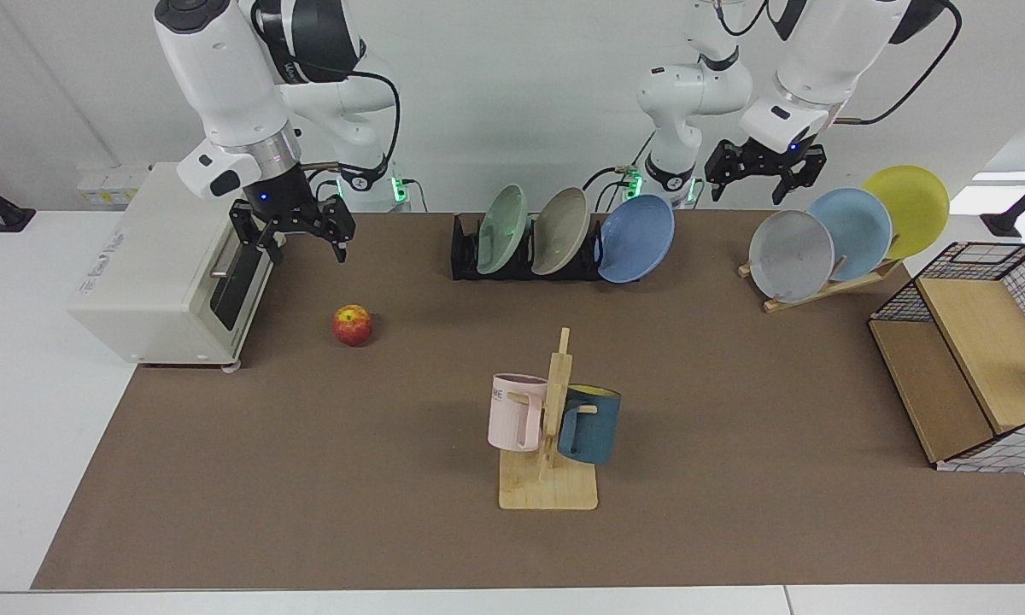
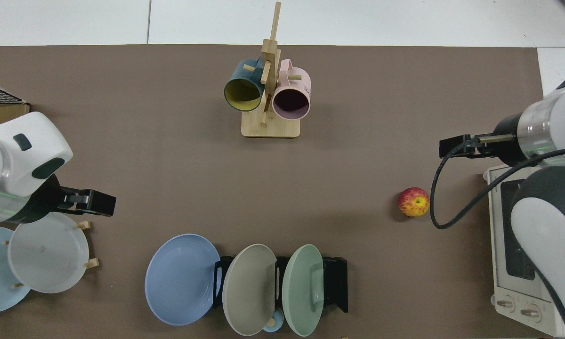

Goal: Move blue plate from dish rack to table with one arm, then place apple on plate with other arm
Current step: 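Reach the left gripper down to the blue plate in the dish rack, then grasp the blue plate with the left gripper and lift it from the rack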

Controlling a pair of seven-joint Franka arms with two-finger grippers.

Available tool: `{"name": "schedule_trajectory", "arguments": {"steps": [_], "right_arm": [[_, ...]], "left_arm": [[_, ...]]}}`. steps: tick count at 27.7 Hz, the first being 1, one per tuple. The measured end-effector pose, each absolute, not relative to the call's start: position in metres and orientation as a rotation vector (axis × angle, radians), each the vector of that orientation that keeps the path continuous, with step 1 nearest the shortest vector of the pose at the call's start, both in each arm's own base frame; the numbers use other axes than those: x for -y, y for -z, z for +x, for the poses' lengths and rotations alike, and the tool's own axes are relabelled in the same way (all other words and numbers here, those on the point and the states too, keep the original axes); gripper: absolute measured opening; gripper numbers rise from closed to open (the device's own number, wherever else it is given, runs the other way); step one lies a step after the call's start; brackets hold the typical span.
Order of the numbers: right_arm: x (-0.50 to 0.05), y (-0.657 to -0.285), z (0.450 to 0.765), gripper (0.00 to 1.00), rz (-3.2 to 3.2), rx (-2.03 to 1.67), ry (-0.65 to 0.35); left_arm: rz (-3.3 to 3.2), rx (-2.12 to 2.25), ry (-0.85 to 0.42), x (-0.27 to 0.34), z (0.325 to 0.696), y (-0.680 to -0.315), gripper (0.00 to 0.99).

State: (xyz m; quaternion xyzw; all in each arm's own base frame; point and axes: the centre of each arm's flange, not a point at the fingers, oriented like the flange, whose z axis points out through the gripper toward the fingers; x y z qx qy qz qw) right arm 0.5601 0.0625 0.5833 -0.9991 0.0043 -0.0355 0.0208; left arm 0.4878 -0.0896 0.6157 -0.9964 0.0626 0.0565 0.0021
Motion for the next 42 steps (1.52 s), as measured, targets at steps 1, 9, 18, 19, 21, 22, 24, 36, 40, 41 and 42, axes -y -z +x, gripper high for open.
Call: {"name": "schedule_trajectory", "arguments": {"steps": [1, 9, 18, 19, 21, 22, 24, 36, 40, 41, 42], "right_arm": [[-0.062, -0.581, 0.56, 1.0, -3.099, -0.014, 0.103], [-0.058, -0.543, 0.553, 1.0, -3.109, -0.076, -0.019], [-0.054, -0.498, 0.542, 1.0, -3.115, -0.097, -0.149], [-0.054, -0.495, 0.541, 1.0, -3.115, -0.1, -0.156], [-0.054, -0.489, 0.54, 1.0, -3.116, -0.103, -0.163], [-0.054, -0.485, 0.539, 1.0, -3.116, -0.103, -0.164], [-0.055, -0.478, 0.538, 1.0, -3.116, -0.102, -0.169], [-0.052, -0.412, 0.518, 1.0, -3.118, -0.11, -0.179], [-0.05, -0.387, 0.509, 1.0, -3.118, -0.116, -0.141], [-0.05, -0.381, 0.507, 1.0, -3.118, -0.117, -0.131], [-0.05, -0.376, 0.505, 1.0, -3.118, -0.118, -0.123]], "left_arm": [[-3.13, -0.196, -0.181, 0.09, 0.487, -0.614, 0.991], [-3.177, -0.203, -0.216, 0.099, 0.468, -0.581, 0.987], [-3.137, -0.288, -0.33, 0.134, 0.43, -0.503, 0.978], [-3.13, -0.289, -0.35, 0.134, 0.426, -0.496, 0.974], [-3.124, -0.281, -0.38, 0.131, 0.418, -0.484, 0.965], [-3.126, -0.275, -0.395, 0.13, 0.415, -0.479, 0.96], [-3.142, -0.258, -0.43, 0.129, 0.408, -0.47, 0.952], [-3.137, -0.264, -0.507, 0.14, 0.379, -0.42, 0.903], [-3.131, -0.269, -0.517, 0.142, 0.375, -0.417, 0.727], [-3.13, -0.27, -0.516, 0.142, 0.375, -0.417, 0.665], [-3.13, -0.271, -0.515, 0.143, 0.374, -0.417, 0.551]]}}
